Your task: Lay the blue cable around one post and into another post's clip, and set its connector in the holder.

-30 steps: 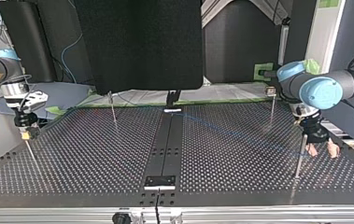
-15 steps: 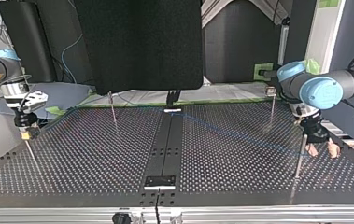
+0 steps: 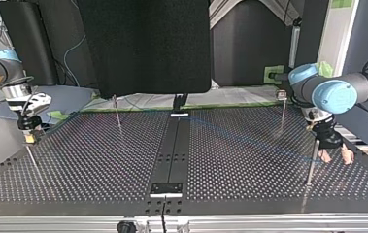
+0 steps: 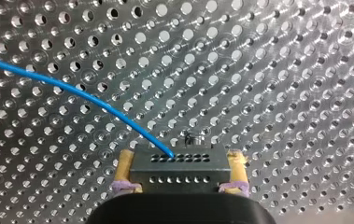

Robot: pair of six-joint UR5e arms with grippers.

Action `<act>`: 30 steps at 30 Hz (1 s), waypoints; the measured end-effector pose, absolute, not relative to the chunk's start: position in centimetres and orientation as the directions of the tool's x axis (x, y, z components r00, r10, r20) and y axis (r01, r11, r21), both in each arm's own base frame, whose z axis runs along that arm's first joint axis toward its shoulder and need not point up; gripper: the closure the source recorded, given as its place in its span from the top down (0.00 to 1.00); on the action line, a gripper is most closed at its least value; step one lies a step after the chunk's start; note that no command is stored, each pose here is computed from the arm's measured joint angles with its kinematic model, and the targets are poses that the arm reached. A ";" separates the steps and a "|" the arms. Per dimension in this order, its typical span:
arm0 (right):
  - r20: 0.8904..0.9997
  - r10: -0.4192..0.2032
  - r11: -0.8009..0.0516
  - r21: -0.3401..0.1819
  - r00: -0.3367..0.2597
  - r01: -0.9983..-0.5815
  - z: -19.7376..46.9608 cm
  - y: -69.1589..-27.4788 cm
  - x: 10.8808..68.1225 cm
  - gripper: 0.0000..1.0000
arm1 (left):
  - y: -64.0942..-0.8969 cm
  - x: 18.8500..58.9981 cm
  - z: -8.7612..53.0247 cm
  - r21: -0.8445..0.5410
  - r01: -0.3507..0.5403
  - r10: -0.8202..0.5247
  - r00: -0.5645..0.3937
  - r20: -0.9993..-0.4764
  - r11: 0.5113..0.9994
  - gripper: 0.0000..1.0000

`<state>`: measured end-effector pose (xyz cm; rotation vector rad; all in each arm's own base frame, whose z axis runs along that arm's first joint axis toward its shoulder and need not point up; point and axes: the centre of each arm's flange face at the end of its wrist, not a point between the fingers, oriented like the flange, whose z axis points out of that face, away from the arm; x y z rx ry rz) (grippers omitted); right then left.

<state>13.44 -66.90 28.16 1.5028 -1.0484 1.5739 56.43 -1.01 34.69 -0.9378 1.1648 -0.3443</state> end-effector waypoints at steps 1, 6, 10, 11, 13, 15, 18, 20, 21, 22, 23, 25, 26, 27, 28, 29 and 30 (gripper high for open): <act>0.997 -0.039 -0.419 -0.081 -0.071 -0.905 28.2 -66.9 13.4 0.00 | -1.0 56.4 34.7 -0.775 -0.223 -0.671 0.396 -0.626 0.591 0.99; 0.997 -0.039 -0.419 -0.081 -0.071 -0.905 28.2 -66.9 13.4 0.00 | -0.9 56.4 34.7 -0.775 -0.224 -0.671 0.397 -0.626 0.591 0.99; 0.997 -0.039 -0.419 -0.081 -0.071 -0.905 28.2 -66.9 13.4 0.00 | -0.8 56.4 34.7 -0.775 -0.225 -0.670 0.399 -0.626 0.591 0.99; 0.997 -0.039 -0.419 -0.081 -0.071 -0.905 28.2 -66.9 13.4 0.12 | -0.8 56.4 34.7 -0.775 -0.225 -0.670 0.399 -0.626 0.591 0.99; 0.997 -0.039 -0.419 -0.081 -0.071 -0.905 28.2 -66.9 13.4 0.31 | -0.7 56.4 34.7 -0.775 -0.225 -0.669 0.400 -0.626 0.590 0.99; 0.997 -0.039 -0.419 -0.081 -0.071 -0.905 28.2 -66.9 13.4 0.47 | -0.7 56.4 34.7 -0.775 -0.226 -0.669 0.400 -0.626 0.590 0.99; 0.997 -0.040 -0.419 -0.081 -0.071 -0.905 28.1 -66.9 13.4 1.00 | -0.6 56.4 34.7 -0.775 -0.226 -0.669 0.401 -0.626 0.590 0.99; 0.997 -0.039 -0.419 -0.081 -0.071 -0.905 28.2 -66.9 13.4 1.00 | -0.6 56.4 34.7 -0.776 -0.227 -0.669 0.402 -0.626 0.589 0.99; 0.997 -0.040 -0.419 -0.081 -0.071 -0.905 28.2 -66.9 13.4 1.00 | -0.5 56.4 34.7 -0.776 -0.227 -0.669 0.402 -0.625 0.589 0.99; 0.997 -0.039 -0.419 -0.081 -0.071 -0.905 28.1 -66.9 13.4 1.00 | -0.5 56.4 34.7 -0.776 -0.227 -0.669 0.402 -0.625 0.589 0.99; 0.997 -0.040 -0.419 -0.081 -0.071 -0.905 28.2 -66.9 13.4 1.00 | -0.5 56.4 34.7 -0.776 -0.227 -0.669 0.402 -0.625 0.589 0.99; 0.997 -0.039 -0.419 -0.081 -0.071 -0.905 28.2 -66.9 13.4 1.00 | -0.5 56.4 34.7 -0.776 -0.226 -0.669 0.402 -0.625 0.589 0.99; 0.997 -0.039 -0.419 -0.081 -0.071 -0.905 28.2 -66.9 13.4 1.00 | -0.5 56.4 34.7 -0.776 -0.226 -0.670 0.402 -0.625 0.588 0.99; 0.997 -0.039 -0.419 -0.081 -0.071 -0.905 28.2 -66.9 13.4 1.00 | -0.5 56.4 34.7 -0.777 -0.226 -0.670 0.402 -0.624 0.588 0.99; 0.997 -0.040 -0.419 -0.081 -0.071 -0.905 28.2 -66.9 13.4 1.00 | -0.5 56.4 34.7 -0.778 -0.226 -0.671 0.402 -0.623 0.587 0.99; 0.997 -0.039 -0.419 -0.081 -0.071 -0.905 28.2 -66.9 13.4 1.00 | -0.5 56.4 34.7 -0.780 -0.225 -0.673 0.403 -0.620 0.584 0.99; 0.997 -0.040 -0.419 -0.081 -0.071 -0.905 28.2 -66.9 13.4 1.00 | -0.5 56.4 34.7 -0.781 -0.226 -0.675 0.402 -0.619 0.582 0.99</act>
